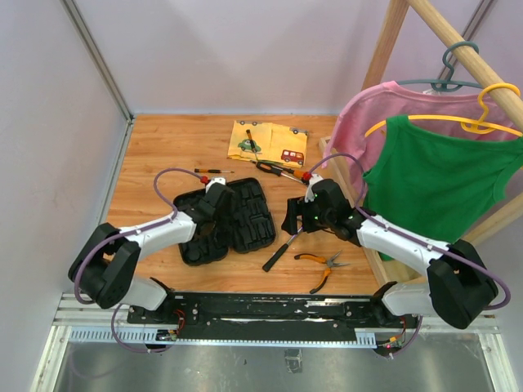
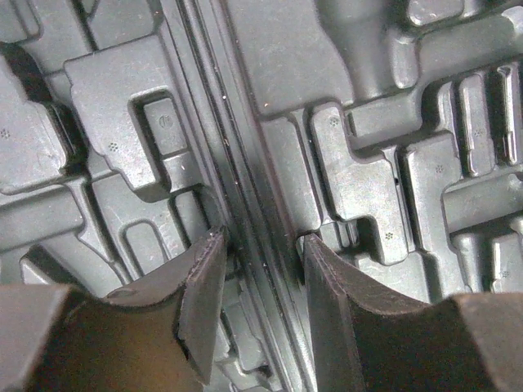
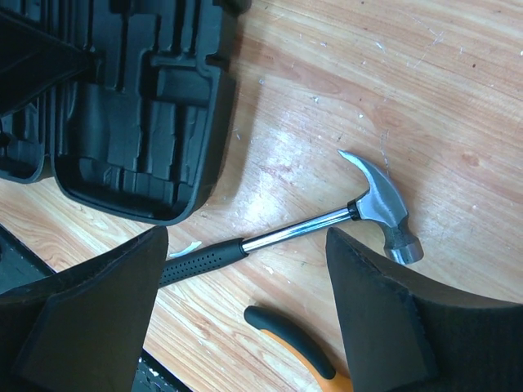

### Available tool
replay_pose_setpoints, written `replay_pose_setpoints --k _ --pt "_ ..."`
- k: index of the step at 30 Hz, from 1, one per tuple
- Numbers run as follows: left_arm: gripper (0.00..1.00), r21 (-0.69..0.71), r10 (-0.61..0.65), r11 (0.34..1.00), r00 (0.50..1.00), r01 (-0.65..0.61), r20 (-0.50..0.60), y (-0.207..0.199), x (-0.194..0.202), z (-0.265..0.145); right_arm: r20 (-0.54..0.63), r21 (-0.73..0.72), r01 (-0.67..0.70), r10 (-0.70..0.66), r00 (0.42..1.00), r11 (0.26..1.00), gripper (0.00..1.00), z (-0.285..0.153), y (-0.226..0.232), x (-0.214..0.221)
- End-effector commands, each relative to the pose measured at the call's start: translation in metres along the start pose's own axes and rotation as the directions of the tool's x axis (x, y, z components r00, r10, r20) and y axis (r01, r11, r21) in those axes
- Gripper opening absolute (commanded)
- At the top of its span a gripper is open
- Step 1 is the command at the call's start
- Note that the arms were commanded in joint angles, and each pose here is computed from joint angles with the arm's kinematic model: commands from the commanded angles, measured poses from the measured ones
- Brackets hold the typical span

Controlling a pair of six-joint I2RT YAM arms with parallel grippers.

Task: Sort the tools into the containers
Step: Move the storage box to the center of the board.

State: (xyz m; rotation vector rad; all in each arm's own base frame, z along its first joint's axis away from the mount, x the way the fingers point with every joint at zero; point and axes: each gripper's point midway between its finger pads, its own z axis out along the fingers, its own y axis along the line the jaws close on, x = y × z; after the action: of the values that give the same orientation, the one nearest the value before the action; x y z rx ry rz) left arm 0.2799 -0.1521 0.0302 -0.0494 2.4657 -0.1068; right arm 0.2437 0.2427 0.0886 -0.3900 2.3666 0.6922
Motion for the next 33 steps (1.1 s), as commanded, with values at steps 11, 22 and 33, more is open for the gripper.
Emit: replay_pose_setpoints --k 11,22,33 --pt "0.47 0.087 0.116 0.991 0.983 -0.104 -0.142 -0.011 0.051 -0.006 0.054 0.275 -0.117 0.107 0.993 0.954 0.87 -0.022 -0.047 0.003" --pt "0.47 0.186 0.114 0.978 0.988 -0.094 -0.100 -0.048 0.026 0.006 0.114 0.353 -0.194 0.164 0.980 0.915 0.99 -0.043 -0.066 0.007" --pt "0.52 0.175 0.137 0.977 0.988 -0.122 -0.075 -0.059 0.007 0.016 0.132 0.324 -0.238 0.206 0.970 0.916 0.99 -0.053 -0.061 0.007"
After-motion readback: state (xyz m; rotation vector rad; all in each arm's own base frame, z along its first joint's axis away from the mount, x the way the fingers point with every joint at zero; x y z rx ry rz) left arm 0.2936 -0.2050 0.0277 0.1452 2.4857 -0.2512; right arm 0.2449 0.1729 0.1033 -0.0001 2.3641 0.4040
